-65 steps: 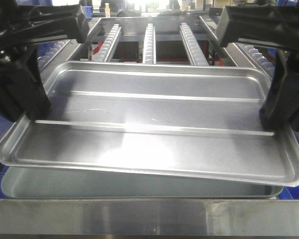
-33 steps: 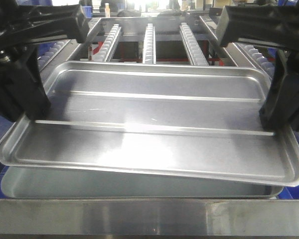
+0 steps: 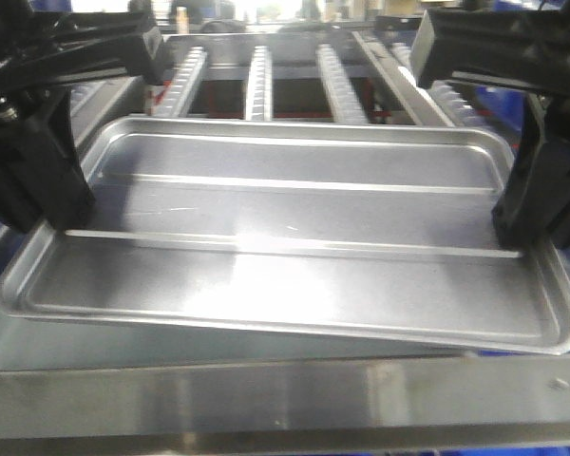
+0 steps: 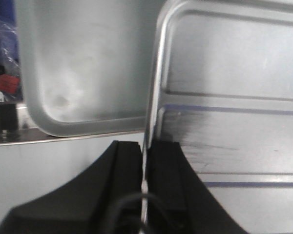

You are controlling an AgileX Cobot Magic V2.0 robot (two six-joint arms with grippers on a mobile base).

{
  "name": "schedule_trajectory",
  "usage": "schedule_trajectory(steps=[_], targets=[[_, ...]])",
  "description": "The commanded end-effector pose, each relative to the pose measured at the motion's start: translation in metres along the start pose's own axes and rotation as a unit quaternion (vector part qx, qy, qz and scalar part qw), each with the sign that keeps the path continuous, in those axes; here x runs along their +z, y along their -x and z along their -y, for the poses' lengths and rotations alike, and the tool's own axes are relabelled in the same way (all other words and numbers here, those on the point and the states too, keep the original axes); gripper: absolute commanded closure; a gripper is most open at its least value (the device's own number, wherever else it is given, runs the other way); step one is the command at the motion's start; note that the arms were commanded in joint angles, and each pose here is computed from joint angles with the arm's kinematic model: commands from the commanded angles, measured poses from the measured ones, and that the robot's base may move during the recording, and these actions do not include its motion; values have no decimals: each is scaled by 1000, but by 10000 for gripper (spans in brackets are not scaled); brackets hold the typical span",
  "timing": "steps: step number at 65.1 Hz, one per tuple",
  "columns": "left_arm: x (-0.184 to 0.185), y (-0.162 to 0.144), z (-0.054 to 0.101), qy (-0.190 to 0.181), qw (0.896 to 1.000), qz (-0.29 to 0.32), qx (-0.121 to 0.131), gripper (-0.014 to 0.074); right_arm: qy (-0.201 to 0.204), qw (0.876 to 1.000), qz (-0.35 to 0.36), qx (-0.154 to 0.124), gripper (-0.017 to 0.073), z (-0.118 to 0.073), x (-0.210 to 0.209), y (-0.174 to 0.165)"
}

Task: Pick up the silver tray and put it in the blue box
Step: 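Hold the tray level in both grippers while the base drives to the blue crates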

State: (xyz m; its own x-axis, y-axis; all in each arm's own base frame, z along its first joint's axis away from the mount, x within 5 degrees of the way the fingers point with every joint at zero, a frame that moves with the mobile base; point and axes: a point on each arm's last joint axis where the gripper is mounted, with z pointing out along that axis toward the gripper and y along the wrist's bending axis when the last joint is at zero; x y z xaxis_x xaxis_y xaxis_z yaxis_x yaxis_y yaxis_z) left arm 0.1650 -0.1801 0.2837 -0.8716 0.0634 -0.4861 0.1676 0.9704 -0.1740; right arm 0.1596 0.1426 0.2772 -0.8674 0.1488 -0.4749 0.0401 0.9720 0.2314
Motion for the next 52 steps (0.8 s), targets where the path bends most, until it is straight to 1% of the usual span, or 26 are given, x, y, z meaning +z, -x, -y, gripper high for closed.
schedule_trajectory(steps=[1,52], targets=[[-14,10,1,-12,999,33,0,601,10,999,32,-16,489,-1,-12,9],[-14,10,1,-12,999,32,0,601,10,999,32,-16,489,-1,-12,9]])
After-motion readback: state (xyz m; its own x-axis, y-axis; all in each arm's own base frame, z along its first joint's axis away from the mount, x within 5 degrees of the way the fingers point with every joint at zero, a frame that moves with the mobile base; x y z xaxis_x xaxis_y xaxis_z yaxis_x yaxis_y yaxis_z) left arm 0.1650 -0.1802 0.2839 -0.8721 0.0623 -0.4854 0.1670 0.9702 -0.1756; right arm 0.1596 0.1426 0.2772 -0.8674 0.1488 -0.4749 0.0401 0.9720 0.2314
